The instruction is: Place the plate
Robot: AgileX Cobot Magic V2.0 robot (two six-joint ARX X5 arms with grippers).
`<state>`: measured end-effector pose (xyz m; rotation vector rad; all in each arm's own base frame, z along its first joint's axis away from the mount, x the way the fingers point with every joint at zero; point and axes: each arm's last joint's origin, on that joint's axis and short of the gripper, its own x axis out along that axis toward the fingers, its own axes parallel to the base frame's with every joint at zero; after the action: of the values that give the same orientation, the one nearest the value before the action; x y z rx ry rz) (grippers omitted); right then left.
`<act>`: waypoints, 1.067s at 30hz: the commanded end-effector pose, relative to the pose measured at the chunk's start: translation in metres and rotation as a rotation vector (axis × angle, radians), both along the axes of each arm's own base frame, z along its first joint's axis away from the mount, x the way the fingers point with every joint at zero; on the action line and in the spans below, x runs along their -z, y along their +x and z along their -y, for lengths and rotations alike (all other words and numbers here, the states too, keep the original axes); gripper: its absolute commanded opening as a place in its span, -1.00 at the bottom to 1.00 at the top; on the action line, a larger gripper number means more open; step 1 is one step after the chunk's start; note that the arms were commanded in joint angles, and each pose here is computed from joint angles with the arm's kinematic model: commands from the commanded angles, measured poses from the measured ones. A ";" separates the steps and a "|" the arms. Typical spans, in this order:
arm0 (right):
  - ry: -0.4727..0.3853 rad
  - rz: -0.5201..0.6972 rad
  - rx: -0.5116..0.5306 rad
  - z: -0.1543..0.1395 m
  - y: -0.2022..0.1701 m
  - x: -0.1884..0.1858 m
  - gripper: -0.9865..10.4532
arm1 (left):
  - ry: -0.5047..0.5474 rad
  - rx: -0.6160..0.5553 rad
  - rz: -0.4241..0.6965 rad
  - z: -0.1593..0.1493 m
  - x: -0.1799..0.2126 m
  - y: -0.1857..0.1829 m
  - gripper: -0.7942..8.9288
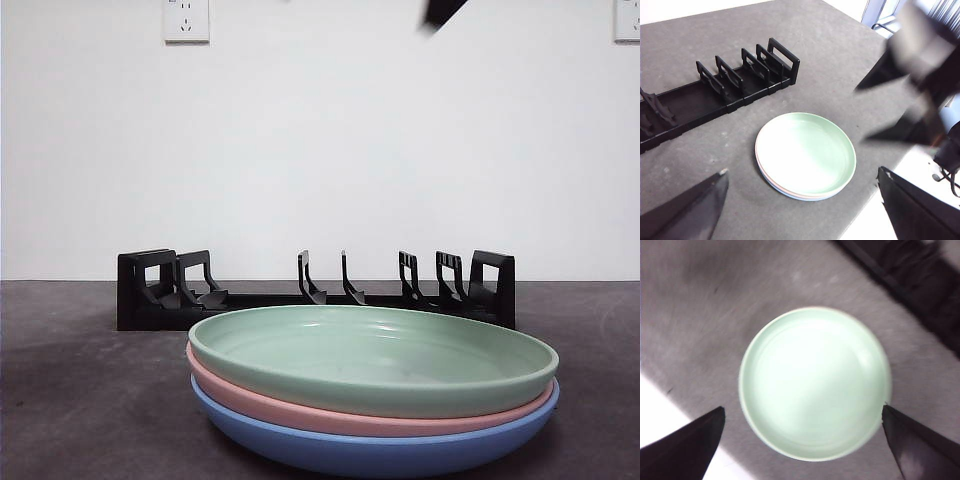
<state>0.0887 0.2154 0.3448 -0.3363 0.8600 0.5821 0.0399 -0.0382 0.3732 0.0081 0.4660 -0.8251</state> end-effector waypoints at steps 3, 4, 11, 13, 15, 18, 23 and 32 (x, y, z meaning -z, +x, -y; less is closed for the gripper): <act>0.119 0.127 0.086 0.069 -0.019 -0.041 0.05 | -0.077 -0.020 -0.003 0.000 -0.009 -0.001 0.13; 0.155 0.146 0.093 0.084 -0.025 -0.046 0.05 | -0.087 -0.025 -0.009 0.000 -0.010 -0.001 0.13; 0.360 0.188 0.082 0.167 -0.057 -0.030 0.05 | -0.133 -0.040 -0.018 0.000 -0.012 0.000 0.13; 0.398 0.180 0.073 0.179 -0.062 -0.019 0.05 | -0.133 -0.041 -0.017 0.000 -0.012 0.000 0.13; 0.437 0.159 0.075 0.188 -0.066 -0.009 0.05 | -0.129 -0.044 -0.019 0.001 -0.012 0.001 0.13; 0.486 0.130 0.090 0.197 -0.070 0.004 0.05 | -0.117 -0.062 -0.021 0.002 -0.011 0.003 0.13; 0.501 0.136 0.092 0.203 -0.072 0.014 0.05 | -0.097 -0.063 -0.034 0.006 -0.010 0.008 0.12; 0.496 0.179 0.133 0.202 -0.070 0.013 -0.11 | -0.037 -0.070 -0.064 0.009 -0.005 0.012 0.03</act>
<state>0.0184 0.0124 0.3293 0.1054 0.5423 0.6042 0.0523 -0.0465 0.3731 -0.0801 0.5305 -0.7559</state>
